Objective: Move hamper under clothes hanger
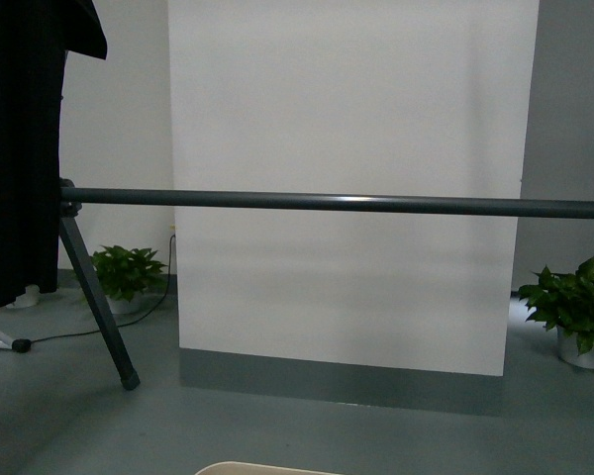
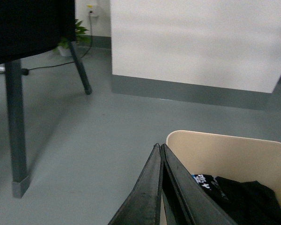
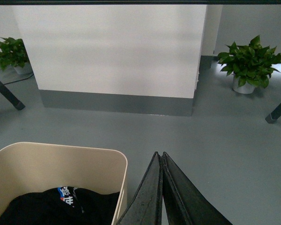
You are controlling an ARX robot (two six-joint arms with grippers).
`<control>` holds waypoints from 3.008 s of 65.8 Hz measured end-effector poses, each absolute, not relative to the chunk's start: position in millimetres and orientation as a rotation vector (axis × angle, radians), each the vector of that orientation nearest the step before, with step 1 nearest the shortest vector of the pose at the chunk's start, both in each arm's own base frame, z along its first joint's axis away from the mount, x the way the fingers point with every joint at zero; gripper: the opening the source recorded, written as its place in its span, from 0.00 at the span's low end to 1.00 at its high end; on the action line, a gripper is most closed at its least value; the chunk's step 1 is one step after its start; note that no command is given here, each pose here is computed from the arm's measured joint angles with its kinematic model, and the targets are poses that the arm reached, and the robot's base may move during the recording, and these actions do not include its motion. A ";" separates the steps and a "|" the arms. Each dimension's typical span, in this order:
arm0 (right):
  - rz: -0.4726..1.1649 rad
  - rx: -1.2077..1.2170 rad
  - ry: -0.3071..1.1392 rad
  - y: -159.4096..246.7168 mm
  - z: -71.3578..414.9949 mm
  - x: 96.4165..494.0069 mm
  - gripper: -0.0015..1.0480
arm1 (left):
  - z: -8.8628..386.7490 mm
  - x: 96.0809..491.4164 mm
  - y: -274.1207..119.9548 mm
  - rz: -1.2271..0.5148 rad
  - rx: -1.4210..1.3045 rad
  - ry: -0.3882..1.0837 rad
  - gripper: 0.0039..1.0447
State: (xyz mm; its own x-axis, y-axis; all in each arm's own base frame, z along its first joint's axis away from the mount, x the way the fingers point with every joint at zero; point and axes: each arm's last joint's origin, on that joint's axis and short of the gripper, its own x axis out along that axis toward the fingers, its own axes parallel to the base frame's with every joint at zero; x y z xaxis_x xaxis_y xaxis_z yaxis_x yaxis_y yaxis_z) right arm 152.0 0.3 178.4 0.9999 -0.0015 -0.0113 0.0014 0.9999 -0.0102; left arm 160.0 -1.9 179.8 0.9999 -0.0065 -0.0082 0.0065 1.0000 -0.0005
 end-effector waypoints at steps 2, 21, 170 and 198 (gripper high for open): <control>0.000 -0.011 0.009 0.3 178.1 150.2 0.02 | 179.0 157.5 -0.7 0.001 -0.001 0.007 0.03; 0.000 -0.010 -0.004 0.2 167.9 136.3 0.02 | 170.3 141.9 -0.4 -0.003 -0.001 -0.006 0.03; 0.003 -0.010 -0.003 0.2 165.3 97.6 0.47 | 169.4 96.9 -0.3 -0.003 -0.002 -0.015 0.46; 0.003 -0.010 -0.003 0.2 165.3 97.6 0.92 | 169.5 96.8 -0.3 -0.003 -0.001 -0.016 0.94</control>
State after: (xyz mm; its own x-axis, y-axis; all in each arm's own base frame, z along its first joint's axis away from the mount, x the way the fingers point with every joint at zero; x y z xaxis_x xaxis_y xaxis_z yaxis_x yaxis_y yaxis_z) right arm 97.6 0.2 165.3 1.0000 0.0034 0.0029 -0.0034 0.9999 -0.0097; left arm 96.8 -0.3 169.5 0.9999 -0.0031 0.0158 0.0031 1.0000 -0.0013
